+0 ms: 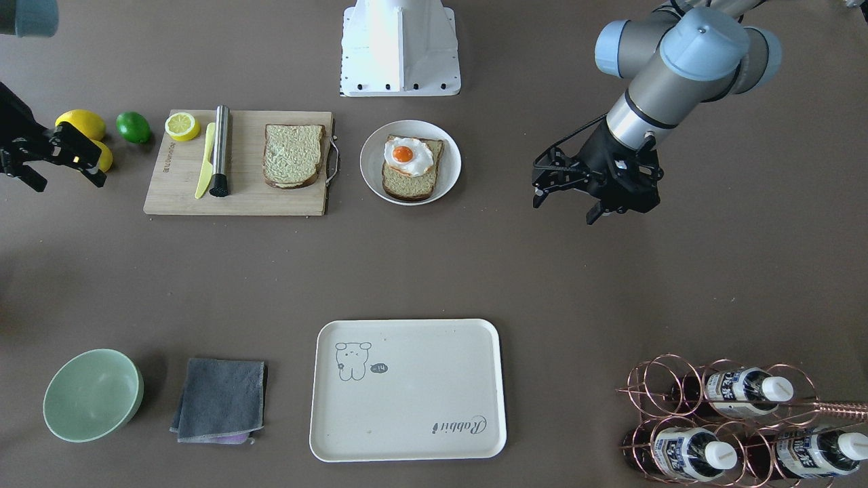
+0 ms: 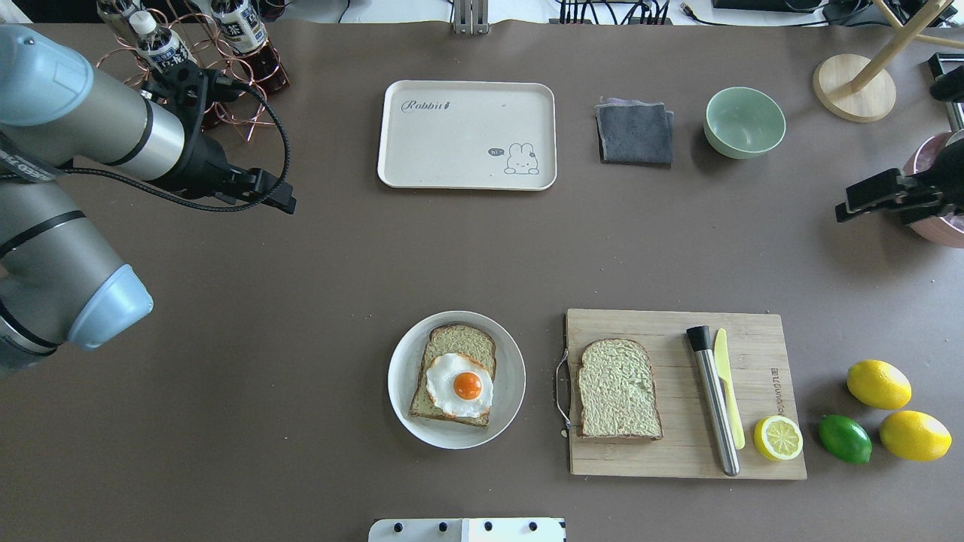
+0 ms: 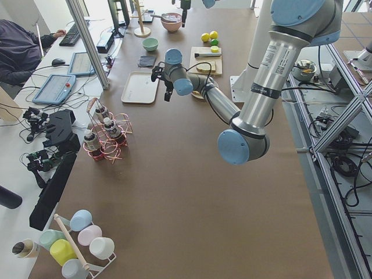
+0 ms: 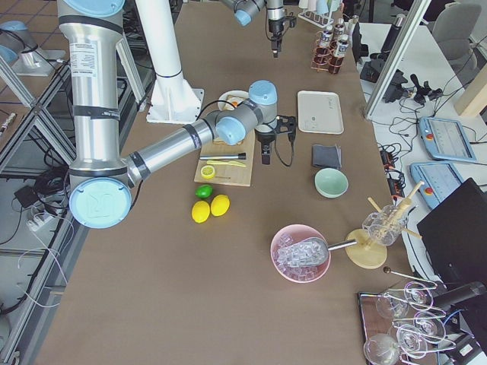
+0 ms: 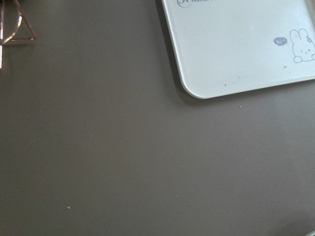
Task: Make sandwich and place on tray
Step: 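Move the left arm over the table while the right arm reaches toward the cutting board, then lower the right gripper onto the bread slice on the cutting board and grasp it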
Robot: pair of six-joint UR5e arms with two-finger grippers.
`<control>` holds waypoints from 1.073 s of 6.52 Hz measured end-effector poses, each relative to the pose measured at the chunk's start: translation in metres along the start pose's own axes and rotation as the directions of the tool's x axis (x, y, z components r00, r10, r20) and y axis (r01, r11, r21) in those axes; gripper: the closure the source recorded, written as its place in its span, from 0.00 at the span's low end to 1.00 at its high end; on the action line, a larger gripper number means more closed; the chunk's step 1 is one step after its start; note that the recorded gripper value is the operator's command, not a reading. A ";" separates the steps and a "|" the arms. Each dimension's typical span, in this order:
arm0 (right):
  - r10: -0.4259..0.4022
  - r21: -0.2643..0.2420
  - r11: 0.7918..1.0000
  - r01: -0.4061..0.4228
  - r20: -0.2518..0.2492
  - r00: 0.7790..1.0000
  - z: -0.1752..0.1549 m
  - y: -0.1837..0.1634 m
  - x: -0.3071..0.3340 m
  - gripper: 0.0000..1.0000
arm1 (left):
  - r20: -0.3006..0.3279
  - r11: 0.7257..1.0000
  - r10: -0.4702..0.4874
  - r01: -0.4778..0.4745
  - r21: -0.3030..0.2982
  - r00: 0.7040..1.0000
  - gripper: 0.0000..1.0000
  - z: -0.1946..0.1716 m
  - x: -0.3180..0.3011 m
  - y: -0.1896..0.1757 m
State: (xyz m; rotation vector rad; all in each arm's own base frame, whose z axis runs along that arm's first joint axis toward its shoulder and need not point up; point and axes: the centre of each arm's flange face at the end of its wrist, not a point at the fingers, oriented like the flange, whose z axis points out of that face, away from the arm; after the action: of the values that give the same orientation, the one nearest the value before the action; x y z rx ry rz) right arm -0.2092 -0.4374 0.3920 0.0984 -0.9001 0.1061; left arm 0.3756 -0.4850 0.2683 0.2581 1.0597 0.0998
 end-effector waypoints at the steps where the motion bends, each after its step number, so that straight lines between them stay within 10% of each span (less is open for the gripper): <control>1: 0.025 0.000 1.000 -0.025 0.006 1.000 0.015 0.022 -0.033 0.00 | -0.015 1.000 -0.026 0.026 0.005 1.000 0.02 0.010 0.029 0.009; 4: 0.055 0.008 0.998 -0.056 0.098 0.994 0.058 0.101 -0.077 0.06 | -0.033 0.998 -0.057 0.057 0.018 0.998 0.02 0.024 0.069 0.024; 7: 0.095 0.020 0.995 -0.098 0.114 0.989 0.098 0.176 -0.100 0.35 | -0.030 0.998 -0.054 0.055 0.023 0.998 0.02 0.027 0.073 0.028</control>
State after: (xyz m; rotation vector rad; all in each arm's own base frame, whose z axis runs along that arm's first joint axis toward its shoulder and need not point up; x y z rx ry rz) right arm -0.3699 -0.2812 0.3813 0.0856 -1.0164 0.2038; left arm 0.4364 -0.4478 0.2261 0.2499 1.0964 0.0417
